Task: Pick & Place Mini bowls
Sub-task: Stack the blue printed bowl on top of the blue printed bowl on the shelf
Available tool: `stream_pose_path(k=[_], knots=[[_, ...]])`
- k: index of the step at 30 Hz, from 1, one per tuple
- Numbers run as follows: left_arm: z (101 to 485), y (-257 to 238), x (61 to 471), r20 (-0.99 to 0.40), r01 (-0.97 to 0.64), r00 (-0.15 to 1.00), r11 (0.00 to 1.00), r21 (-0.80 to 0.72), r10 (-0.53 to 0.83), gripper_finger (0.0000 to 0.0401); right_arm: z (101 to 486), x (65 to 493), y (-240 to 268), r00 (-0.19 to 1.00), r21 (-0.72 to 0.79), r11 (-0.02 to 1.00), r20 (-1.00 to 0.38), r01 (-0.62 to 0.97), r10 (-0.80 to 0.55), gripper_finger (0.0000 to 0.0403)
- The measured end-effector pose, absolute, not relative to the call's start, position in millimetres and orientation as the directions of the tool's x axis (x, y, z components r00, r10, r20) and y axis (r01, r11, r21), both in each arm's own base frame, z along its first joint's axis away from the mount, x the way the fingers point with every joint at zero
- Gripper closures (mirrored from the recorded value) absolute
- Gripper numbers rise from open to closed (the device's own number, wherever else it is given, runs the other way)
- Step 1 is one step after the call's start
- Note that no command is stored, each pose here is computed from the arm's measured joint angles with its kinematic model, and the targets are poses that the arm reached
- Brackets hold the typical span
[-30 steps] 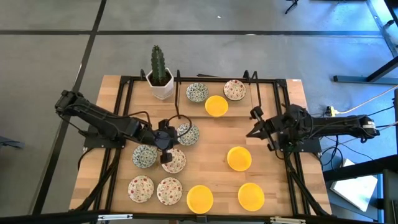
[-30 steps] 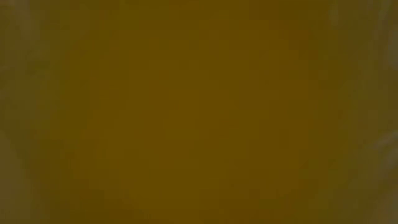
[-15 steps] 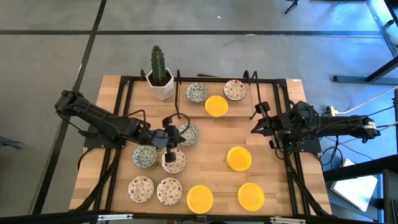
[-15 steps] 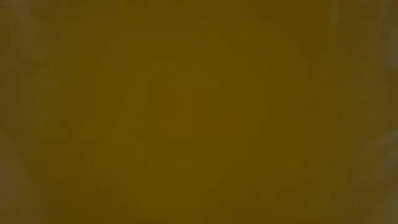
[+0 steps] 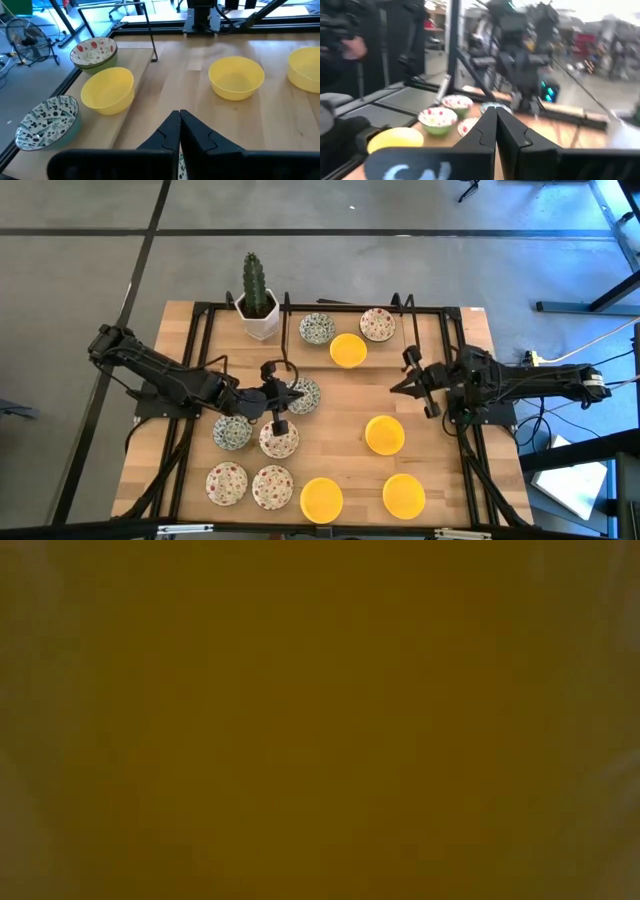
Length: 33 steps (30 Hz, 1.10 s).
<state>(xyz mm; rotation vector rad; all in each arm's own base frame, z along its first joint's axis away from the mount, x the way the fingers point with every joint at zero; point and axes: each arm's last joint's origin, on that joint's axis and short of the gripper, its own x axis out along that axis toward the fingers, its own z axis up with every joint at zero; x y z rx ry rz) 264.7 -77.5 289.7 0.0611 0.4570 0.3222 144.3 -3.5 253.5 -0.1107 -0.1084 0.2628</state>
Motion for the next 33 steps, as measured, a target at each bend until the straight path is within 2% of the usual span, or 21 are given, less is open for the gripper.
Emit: stream_pose_path(k=[7,13,19,22,26,33], knots=[[289,-77,265,-0.427,-0.29,0.847,0.948,0.13,0.318,0.0397,250,145,-4,0.969,-0.107,0.967,0.058,-0.232,0.239,0.0395],[287,-81,265,-0.475,-0.189,0.859,0.981,0.053,0.191,0.0397,250,145,-4,0.969,-0.139,0.963,0.063,-0.229,0.239,0.0395],[278,-84,245,-0.636,-0.161,0.766,0.986,-0.044,0.097,0.0397,251,145,-4,0.969,-0.16,0.961,0.067,-0.226,0.239,0.0395],[281,-84,230,-0.668,-0.226,0.734,0.971,-0.073,0.12,0.0397,251,145,-4,0.968,-0.163,0.961,0.073,-0.225,0.239,0.0395],[288,-86,218,-0.647,-0.254,0.747,0.965,-0.066,0.153,0.0397,251,146,-4,0.969,-0.132,0.964,0.069,-0.229,0.239,0.0395],[281,-83,221,-0.551,-0.414,0.728,0.902,0.122,0.408,0.0397,250,149,-4,0.969,-0.131,0.965,0.067,-0.229,0.239,0.0395]])
